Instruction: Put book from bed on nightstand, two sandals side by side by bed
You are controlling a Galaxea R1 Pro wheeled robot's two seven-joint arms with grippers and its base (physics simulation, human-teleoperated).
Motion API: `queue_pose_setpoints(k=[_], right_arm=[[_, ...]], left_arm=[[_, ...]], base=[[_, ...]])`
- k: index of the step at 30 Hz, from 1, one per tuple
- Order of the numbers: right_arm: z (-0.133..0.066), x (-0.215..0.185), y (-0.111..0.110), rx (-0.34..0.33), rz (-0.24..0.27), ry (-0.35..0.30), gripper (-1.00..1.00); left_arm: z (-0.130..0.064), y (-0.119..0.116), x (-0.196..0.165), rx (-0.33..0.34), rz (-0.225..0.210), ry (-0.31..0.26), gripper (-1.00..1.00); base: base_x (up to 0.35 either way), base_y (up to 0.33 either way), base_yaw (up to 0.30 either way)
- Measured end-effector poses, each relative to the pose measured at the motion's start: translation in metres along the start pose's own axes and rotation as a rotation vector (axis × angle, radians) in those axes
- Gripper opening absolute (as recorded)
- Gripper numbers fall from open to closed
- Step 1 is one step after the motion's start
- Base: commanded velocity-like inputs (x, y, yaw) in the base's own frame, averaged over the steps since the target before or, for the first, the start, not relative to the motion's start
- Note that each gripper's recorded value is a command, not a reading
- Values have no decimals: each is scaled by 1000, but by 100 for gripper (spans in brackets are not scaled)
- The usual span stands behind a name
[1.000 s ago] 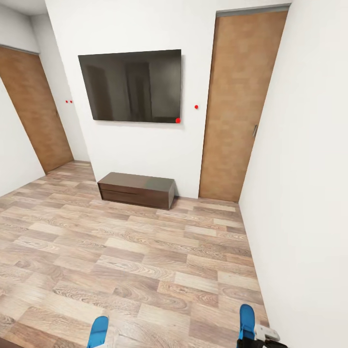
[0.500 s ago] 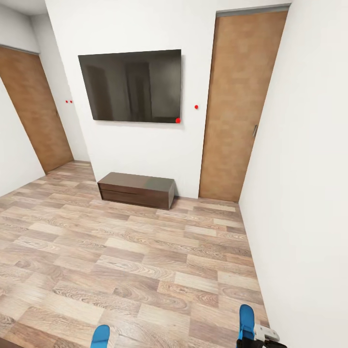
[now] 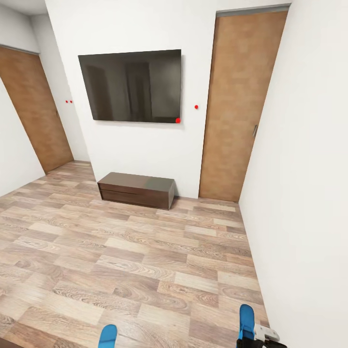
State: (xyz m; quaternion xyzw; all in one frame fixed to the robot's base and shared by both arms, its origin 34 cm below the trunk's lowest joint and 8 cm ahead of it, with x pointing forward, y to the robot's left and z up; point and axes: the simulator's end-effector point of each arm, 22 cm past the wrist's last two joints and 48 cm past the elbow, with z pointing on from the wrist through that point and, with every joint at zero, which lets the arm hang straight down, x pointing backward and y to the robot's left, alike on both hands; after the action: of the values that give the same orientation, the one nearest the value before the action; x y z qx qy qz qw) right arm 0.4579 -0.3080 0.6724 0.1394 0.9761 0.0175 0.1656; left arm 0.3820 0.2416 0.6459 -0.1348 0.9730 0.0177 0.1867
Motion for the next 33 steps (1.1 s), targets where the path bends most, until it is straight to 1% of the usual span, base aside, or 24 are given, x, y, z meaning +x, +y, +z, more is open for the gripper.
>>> queue_pose_setpoints(k=[9, 16, 28, 33], right_arm=[[0, 0, -1, 1, 0, 1, -100], [0, 0, -1, 1, 0, 1, -100], [0, 1, 0, 0, -2, 0, -100], [0, 1, 0, 0, -2, 1, -100]], left_arm=[[-1, -9, 2, 11, -3, 3, -100], [-1, -9, 3, 11, -5, 3, -100], [-1, -9, 3, 10, -6, 4, -100], [-1, -9, 3, 10, -6, 5, -100]], base=[[0, 0, 0], [37, 0, 0], [274, -3, 0], [273, -138, 0]])
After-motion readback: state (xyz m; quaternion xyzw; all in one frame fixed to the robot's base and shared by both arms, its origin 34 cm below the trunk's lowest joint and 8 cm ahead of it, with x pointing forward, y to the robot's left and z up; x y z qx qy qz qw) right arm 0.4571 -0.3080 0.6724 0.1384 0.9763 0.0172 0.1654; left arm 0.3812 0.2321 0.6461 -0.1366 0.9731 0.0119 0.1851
